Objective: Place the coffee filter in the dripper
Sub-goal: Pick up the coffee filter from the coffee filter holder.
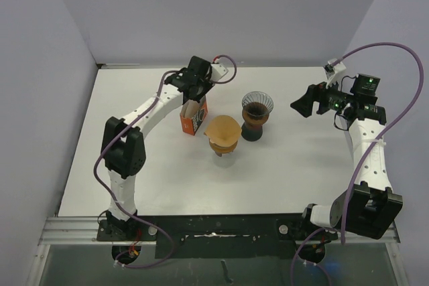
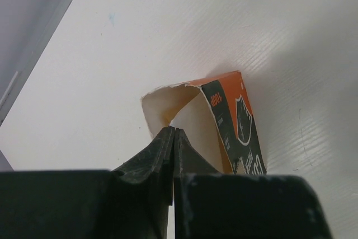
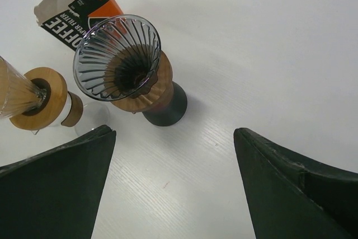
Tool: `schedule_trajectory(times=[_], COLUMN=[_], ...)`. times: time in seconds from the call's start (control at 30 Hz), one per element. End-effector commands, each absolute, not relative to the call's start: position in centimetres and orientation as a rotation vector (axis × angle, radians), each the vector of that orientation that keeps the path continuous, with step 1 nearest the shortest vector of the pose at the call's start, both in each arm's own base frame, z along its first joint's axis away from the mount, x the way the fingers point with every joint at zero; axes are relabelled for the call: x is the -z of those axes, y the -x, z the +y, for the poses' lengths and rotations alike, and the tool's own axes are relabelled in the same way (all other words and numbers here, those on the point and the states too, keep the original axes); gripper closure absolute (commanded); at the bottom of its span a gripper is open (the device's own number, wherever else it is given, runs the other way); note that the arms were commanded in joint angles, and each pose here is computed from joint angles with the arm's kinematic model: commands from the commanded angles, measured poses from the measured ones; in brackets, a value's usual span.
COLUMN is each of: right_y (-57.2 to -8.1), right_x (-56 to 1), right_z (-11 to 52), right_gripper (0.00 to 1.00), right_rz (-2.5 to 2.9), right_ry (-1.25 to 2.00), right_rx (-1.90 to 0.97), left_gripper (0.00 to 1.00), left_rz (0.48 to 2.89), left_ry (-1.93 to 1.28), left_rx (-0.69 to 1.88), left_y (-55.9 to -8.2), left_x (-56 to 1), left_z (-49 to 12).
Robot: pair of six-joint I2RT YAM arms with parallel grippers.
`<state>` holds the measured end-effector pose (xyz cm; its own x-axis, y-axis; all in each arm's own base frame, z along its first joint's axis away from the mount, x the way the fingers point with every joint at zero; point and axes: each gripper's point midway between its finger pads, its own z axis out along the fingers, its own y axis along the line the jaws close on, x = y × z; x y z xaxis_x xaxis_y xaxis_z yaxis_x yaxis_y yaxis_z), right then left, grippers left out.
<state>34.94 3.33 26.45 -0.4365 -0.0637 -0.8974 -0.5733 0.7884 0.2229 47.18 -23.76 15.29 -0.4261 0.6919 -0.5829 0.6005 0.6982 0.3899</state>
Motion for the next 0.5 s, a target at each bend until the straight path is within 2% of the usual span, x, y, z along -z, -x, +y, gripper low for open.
schedule_trajectory(times=[0.0, 0.23, 0.47], right_y=[-35.2, -35.5, -36.7], right_x=[-28.5, -28.8, -29.2], right_z=[3.5, 4.4, 8.0], right_gripper=[0.10, 0.10, 0.10], right_rz=[1.889, 1.890, 1.875], right_ry=[0.513, 0.566, 0.769], right_rx=[-0.617, -0.611, -0.571], left_gripper=[1.00, 1.00, 1.00], left_rz=[1.998, 1.956, 1.875], left_ry=[-0.916, -0.956, -0.979], left_rx=[-0.066, -0.057, -0.025], left_y=[-46.6, -45.2, -43.8], left_x=[-24.1, -26.7, -30.2], left_z=[-24.7, -24.0, -23.3])
